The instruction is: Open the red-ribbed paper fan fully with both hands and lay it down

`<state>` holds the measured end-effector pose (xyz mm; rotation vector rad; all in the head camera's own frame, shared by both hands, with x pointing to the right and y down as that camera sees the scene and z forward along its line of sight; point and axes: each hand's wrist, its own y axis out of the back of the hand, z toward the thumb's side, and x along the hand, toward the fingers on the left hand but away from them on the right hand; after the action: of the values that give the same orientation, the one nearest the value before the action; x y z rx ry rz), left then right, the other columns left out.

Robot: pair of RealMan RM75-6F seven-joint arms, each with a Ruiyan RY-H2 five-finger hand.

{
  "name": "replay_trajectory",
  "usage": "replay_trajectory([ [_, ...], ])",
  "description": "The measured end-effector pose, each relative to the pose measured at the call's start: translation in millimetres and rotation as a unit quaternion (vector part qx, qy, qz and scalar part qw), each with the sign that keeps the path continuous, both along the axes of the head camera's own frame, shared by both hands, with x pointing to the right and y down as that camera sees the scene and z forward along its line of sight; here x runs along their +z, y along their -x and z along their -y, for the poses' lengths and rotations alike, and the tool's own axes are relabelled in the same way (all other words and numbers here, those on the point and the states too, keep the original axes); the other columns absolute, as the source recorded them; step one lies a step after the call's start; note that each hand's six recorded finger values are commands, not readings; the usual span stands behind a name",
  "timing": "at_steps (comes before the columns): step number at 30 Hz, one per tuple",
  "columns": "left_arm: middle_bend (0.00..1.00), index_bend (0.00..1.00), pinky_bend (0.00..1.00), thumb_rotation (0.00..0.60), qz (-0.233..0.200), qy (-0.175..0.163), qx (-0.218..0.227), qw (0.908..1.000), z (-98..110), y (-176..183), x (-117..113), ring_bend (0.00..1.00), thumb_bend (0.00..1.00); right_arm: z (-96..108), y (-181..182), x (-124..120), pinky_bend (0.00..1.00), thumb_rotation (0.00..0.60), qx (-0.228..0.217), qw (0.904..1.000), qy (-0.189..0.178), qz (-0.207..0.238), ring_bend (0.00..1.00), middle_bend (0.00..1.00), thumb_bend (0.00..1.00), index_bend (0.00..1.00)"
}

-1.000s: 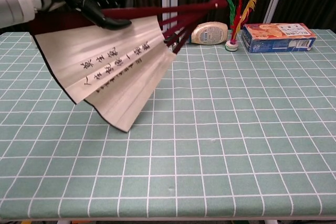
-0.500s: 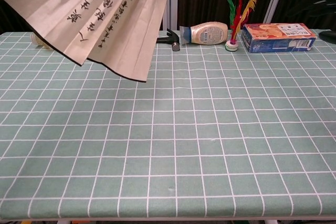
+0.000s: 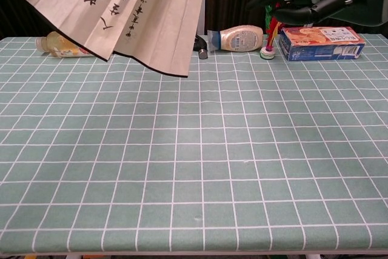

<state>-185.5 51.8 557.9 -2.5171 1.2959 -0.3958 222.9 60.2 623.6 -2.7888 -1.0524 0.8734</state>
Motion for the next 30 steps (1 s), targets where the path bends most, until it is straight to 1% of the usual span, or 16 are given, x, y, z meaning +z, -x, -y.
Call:
replay_trajectory([
  [6, 0.73, 0.64, 0.65, 0.6, -0.006, -0.005, 0.01, 0.9999, -3.5, -11.9, -4.2, 0.67, 0.41, 1.6, 24.3, 2.4, 0.05, 0.6, -0.012, 0.9994, 0.016, 0.028, 0.02, 0.21, 0.33, 0.26],
  [13, 0.73, 0.64, 0.65, 0.6, -0.019, -0.005, 0.021, 0.9996, -6.0, -24.2, -9.6, 0.67, 0.41, 4.1, 41.9, 4.0, 0.05, 0.6, -0.025, 0.9984, 0.023, 0.045, 0.03, 0.22, 0.35, 0.28],
  [19, 0.73, 0.64, 0.65, 0.6, -0.022, -0.007, 0.027, 0.9994, -6.8, -32.1, -11.9, 0.67, 0.41, 3.9, 55.5, 2.4, 0.05, 0.6, -0.037, 0.997, 0.027, 0.063, 0.05, 0.23, 0.36, 0.31],
  [22, 0.73, 0.64, 0.65, 0.6, -0.025, -0.007, 0.028, 0.9993, -7.4, -34.3, -12.9, 0.67, 0.41, 3.4, 62.1, 0.6, 0.05, 0.6, -0.042, 0.9961, 0.026, 0.073, 0.06, 0.25, 0.4, 0.35],
  [26, 0.73, 0.64, 0.65, 0.6, -0.028, -0.006, 0.029, 0.9992, -8.4, -35.5, -14.3, 0.67, 0.41, 4.3, 66.8, 0.1, 0.06, 0.6, -0.04, 0.9956, 0.025, 0.081, 0.1, 0.29, 0.51, 0.46],
  [30, 0.73, 0.64, 0.65, 0.6, -0.032, -0.004, 0.03, 0.999, -8.6, -36.6, -15.8, 0.67, 0.41, 5.6, 71.0, 1.2, 0.08, 0.6, -0.033, 0.9954, 0.025, 0.086, 0.13, 0.31, 0.59, 0.52],
])
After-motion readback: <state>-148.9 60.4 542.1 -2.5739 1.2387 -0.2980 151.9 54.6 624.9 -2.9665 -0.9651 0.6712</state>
